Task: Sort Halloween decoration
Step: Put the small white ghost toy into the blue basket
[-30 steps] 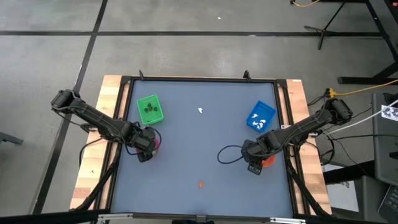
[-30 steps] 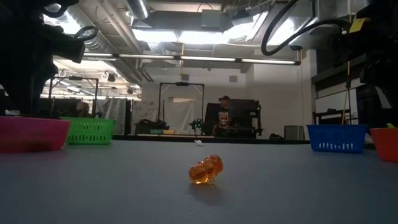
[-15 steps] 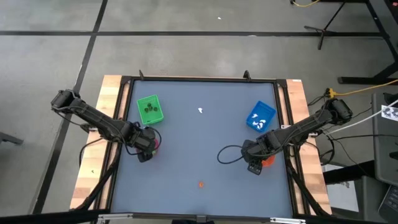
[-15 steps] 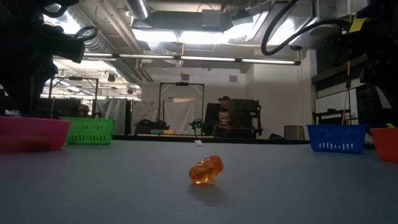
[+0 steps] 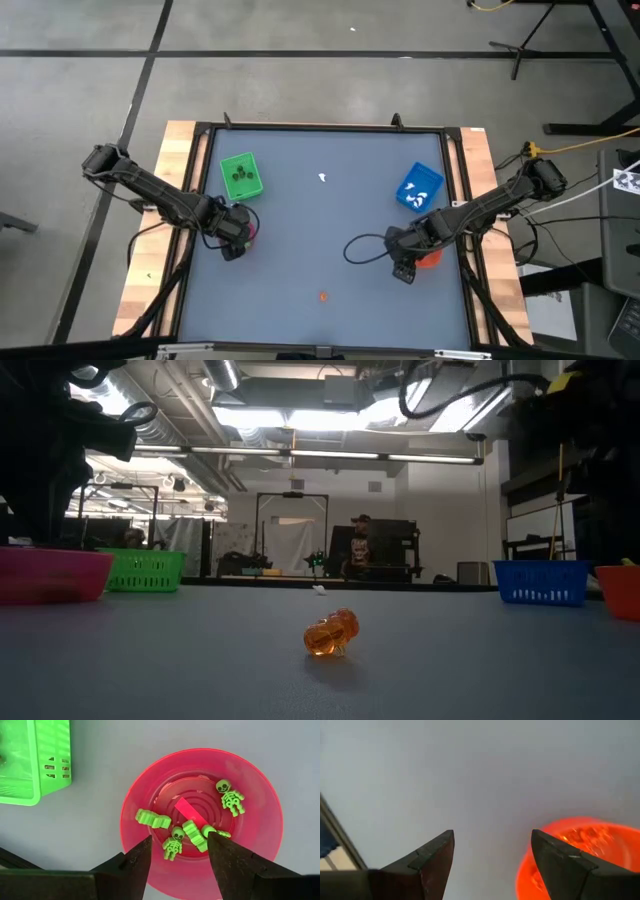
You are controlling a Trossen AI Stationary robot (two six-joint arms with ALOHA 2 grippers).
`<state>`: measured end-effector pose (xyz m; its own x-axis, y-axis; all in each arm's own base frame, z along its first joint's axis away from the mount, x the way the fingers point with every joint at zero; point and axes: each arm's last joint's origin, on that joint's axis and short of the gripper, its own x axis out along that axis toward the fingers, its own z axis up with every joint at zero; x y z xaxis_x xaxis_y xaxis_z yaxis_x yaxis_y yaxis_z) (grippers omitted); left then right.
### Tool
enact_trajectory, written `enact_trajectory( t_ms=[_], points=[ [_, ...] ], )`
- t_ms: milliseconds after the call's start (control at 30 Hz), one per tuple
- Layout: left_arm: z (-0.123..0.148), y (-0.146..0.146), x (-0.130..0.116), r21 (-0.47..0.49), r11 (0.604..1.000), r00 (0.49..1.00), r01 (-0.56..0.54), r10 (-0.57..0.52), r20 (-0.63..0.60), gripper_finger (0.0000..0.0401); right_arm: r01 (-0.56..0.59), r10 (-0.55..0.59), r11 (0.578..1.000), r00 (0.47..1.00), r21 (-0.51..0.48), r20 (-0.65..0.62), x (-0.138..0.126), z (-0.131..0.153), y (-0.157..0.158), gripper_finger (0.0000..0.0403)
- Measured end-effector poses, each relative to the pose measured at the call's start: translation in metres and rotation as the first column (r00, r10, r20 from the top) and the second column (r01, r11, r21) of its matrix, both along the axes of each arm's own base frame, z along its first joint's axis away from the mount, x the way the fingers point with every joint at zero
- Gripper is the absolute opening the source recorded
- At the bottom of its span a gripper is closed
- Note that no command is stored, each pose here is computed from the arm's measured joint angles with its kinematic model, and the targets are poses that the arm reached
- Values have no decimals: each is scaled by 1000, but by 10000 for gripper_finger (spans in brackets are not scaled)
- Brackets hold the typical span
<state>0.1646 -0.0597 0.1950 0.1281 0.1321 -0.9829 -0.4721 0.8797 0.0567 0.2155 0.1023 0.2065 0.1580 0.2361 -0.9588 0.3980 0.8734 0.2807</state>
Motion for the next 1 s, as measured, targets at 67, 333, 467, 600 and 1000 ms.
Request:
enact_trajectory(
  t_ms=[67,333,467,600,1000],
  points=[
    [0,0,0,0,1000,1000,0,0,0,175,0,-1,1000,999,13,34,3,1,1,264],
    [0,0,1,-4,1000,1000,0,0,11,175,9,1,1000,912,-22,409,32,15,9,264],
    [0,-1,2,-10,1000,1000,0,1,26,175,26,92,985,763,-172,640,48,29,10,264],
    [0,-1,3,-13,1000,999,0,1,33,175,203,151,921,600,-332,785,61,46,2,264],
    [0,-2,5,-18,1000,999,0,1,48,175,570,14,738,523,-362,852,100,42,-82,264]
  ],
)
